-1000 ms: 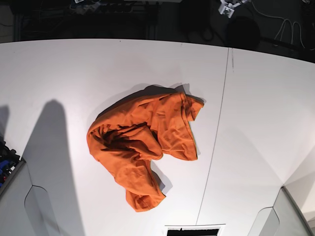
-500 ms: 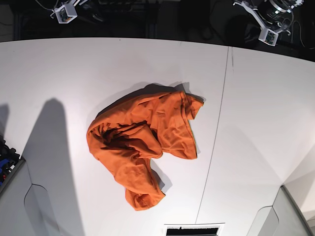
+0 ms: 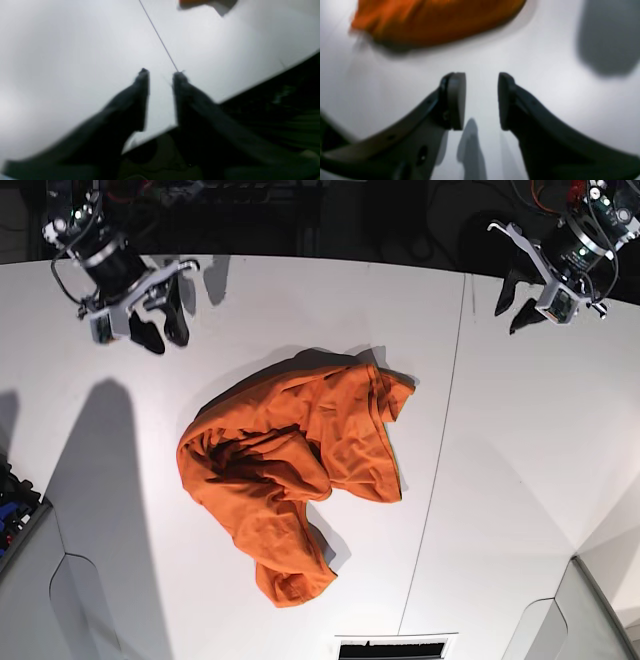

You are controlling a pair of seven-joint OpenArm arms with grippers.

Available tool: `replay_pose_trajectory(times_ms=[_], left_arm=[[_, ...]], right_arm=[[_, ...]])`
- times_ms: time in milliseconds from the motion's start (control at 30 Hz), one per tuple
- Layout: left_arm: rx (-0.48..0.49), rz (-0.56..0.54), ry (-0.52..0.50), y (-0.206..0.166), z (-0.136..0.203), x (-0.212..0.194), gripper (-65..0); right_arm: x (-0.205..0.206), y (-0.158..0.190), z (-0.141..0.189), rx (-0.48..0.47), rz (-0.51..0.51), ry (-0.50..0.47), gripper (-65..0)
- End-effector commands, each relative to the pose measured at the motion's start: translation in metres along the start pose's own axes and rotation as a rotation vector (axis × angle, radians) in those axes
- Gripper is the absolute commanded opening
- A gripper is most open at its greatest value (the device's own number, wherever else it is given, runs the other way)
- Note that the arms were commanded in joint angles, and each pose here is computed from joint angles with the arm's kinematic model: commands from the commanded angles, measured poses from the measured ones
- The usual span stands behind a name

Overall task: Layout the t-shirt on the table in an organized manner, then fold the t-shirt properly
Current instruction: 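Lower both grippers toward the edges of the crumpled orange t-shirt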

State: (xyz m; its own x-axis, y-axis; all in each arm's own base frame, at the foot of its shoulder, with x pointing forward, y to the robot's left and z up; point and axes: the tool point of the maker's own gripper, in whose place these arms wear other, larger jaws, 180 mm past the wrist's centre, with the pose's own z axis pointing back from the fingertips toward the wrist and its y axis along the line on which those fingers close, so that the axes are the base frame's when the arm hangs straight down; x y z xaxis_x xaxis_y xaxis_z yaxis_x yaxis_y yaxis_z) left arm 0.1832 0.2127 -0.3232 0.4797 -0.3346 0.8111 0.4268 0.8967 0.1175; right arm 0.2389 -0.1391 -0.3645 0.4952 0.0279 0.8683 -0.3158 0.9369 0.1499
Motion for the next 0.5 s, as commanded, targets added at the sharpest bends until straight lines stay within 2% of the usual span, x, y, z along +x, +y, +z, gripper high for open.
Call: replay_pose_trajectory(times_ms=[0, 67, 133, 300, 467], left_arm=[[0.001, -0.029, -0.048, 0.006, -0.001, 0.017, -36.1], [0.005, -0.06, -0.077, 0.014, -0.007, 0.032, -31.8], [-0.002, -0.069, -0.102, 0.018, -0.015, 0.046, -31.6], [-0.03, -0.087, -0.17, 0.017, -0.032, 0.075, -31.6], [-0.1, -0.08, -0.195, -0.002, -0.059, 0.083, -31.6]], right_arm=[[0.018, -0.005, -0.006, -0.02, -0.01, -0.057, -39.2], [0.031, -0.012, -0.022, -0.063, -0.048, -0.096, -32.7], [0.04, -0.019, -0.039, -0.107, -0.083, -0.12, -28.8], [0.058, -0.018, -0.07, -0.17, -0.161, -0.152, -28.7], [0.053, -0.01, -0.09, -0.196, -0.221, -0.114, -28.8]])
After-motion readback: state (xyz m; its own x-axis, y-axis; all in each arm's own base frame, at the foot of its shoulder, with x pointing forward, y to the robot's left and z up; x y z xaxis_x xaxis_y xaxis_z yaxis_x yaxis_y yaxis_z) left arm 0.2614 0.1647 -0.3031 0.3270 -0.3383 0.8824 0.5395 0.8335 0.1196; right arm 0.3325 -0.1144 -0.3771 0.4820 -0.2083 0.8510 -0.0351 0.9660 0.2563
